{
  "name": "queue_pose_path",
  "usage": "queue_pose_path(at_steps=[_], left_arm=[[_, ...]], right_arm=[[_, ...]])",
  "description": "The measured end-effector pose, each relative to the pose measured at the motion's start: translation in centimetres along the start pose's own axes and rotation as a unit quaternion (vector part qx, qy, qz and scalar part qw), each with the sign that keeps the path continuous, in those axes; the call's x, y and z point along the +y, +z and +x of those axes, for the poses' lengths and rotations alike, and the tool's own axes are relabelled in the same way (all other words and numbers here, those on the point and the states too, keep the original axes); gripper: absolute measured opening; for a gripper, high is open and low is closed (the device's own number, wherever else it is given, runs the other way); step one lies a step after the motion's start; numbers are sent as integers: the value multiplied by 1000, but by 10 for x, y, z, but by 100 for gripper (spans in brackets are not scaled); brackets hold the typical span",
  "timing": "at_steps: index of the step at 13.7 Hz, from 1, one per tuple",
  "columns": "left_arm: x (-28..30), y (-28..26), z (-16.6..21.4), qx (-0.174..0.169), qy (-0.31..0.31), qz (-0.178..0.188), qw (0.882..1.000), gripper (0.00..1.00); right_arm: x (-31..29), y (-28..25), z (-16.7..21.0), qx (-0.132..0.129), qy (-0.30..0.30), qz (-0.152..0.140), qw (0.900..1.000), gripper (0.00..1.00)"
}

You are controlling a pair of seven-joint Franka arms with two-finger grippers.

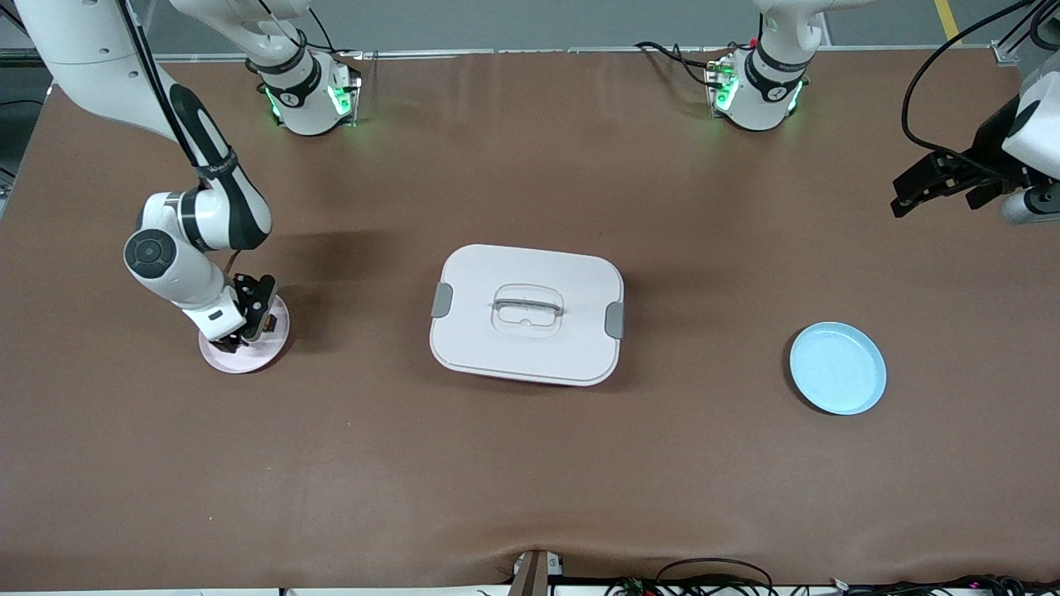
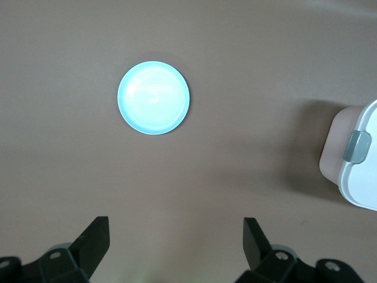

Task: Transfer orange switch to right arm and place
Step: 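Lower the switch onto the white plate with the right gripper, then open the right gripper and draw it back from the plate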

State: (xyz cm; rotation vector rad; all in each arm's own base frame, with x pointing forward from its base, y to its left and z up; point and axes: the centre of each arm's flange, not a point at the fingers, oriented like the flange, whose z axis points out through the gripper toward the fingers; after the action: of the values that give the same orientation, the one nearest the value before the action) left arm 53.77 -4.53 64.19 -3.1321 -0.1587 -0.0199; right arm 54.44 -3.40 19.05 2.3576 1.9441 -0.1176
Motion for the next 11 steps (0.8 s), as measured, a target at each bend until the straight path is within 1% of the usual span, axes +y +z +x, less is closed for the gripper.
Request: queue_pose_path(at_steps=[2,3,4,5,6,7,8,9,10,11], left_arm=[[0,0,0,1,0,0,1000,100],[0,0,0,1,0,0,1000,100],[0,0,0,1,0,0,1000,100],[0,0,0,1,0,0,1000,100],[0,0,0,1,0,0,1000,100],[0,0,0,1,0,0,1000,100],[0,0,0,1,0,0,1000,100],[0,0,0,1,0,0,1000,100],[0,0,0,1,0,0,1000,100],[-1,0,0,1,-1,0,1000,100]], right_arm=[[6,-9,-2,-4,9,4,1000,100],[9,-15,-3,-5,24,3,1000,100],[12,-20,-3,-6,52,3,999,100],[13,-24,-5,-8,95,9,995,100],[13,-27,-6,-10,151,16,988,100],[13,-30,-6,-10,210,19,977,100],[13,-32,-5,-8,269,19,963,100],[14,-34,-5,-8,324,19,946,100],[14,-36,-4,-7,375,17,927,100],[16,-38,-4,-6,427,15,904,100]])
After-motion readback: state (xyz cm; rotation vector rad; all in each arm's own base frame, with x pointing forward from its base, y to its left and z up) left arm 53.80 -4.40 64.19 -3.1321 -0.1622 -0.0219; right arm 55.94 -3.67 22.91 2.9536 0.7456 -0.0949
